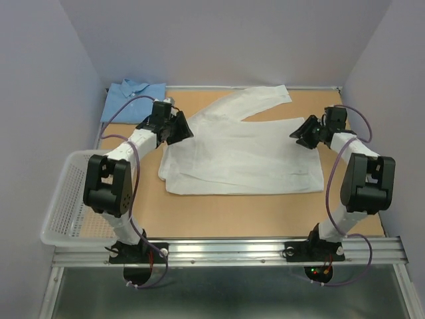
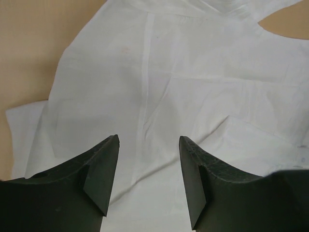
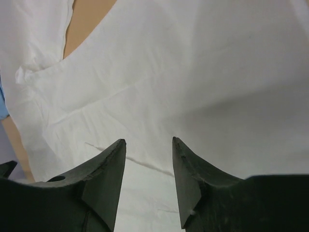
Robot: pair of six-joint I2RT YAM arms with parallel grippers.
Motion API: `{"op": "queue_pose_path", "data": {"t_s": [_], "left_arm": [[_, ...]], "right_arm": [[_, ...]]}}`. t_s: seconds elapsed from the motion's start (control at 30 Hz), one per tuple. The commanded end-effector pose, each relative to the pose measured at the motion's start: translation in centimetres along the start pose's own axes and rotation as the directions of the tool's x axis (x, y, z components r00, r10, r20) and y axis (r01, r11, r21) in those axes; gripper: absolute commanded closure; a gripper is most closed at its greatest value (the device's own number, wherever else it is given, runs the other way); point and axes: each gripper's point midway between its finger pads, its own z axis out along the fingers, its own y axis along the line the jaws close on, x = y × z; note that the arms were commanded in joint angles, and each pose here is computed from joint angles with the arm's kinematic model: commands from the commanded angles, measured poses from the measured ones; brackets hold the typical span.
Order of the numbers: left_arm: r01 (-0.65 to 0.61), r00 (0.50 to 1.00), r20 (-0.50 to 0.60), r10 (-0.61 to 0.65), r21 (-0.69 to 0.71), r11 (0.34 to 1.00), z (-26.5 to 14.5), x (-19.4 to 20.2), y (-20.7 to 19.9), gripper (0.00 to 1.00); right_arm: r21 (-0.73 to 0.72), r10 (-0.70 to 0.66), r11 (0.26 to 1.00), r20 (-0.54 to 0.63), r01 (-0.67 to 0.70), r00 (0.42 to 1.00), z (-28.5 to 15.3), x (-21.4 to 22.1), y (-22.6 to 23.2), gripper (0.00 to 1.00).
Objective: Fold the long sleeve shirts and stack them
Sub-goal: Fold the shirt
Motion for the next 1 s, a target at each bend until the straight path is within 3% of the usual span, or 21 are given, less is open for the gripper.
{"op": "queue_pose_path", "data": {"t_s": [0.0,0.1,0.3,0.57,0.73,0.9,0.97], "left_arm": [[-0.005,1.0,-0.024,0.007,0.064,0.998,2.4,-0.3,-1.1,0.37],[0.011,0.999,-0.041,-0.01,0.024,1.0,4.0,0.5,0.5,0.37],[0.112,0.989,-0.088,-0.12,-0.085,0.99,5.8,3.1,5.6,0.39],[0.204,0.967,-0.115,-0.228,-0.19,0.96,4.2,6.9,9.8,0.39],[0.165,0.976,-0.122,-0.183,-0.148,0.975,2.3,7.4,8.7,0.39],[0.034,0.997,-0.072,-0.04,-0.078,0.996,0.0,5.1,5.1,0.34],[-0.009,0.999,-0.032,0.008,-0.042,0.999,-1.0,3.7,3.3,0.31]], "right_arm": [[-0.239,-0.019,0.971,0.019,0.023,1.0,2.0,0.2,3.5,0.51],[-0.296,0.004,0.955,-0.023,-0.01,1.0,3.3,1.6,3.2,0.51],[-0.15,0.104,0.983,-0.005,-0.104,0.995,5.5,2.3,-2.7,0.52],[0.074,0.306,0.943,0.187,-0.324,0.933,1.8,1.0,-11.8,0.52],[0.144,0.21,0.958,0.232,-0.247,0.95,-0.9,-0.8,-11.1,0.52],[0.143,-0.008,0.989,0.319,-0.04,0.948,-4.0,-7.5,-6.6,0.51],[0.156,-0.101,0.986,0.3,0.055,0.948,-3.7,-8.7,-5.5,0.49]]}}
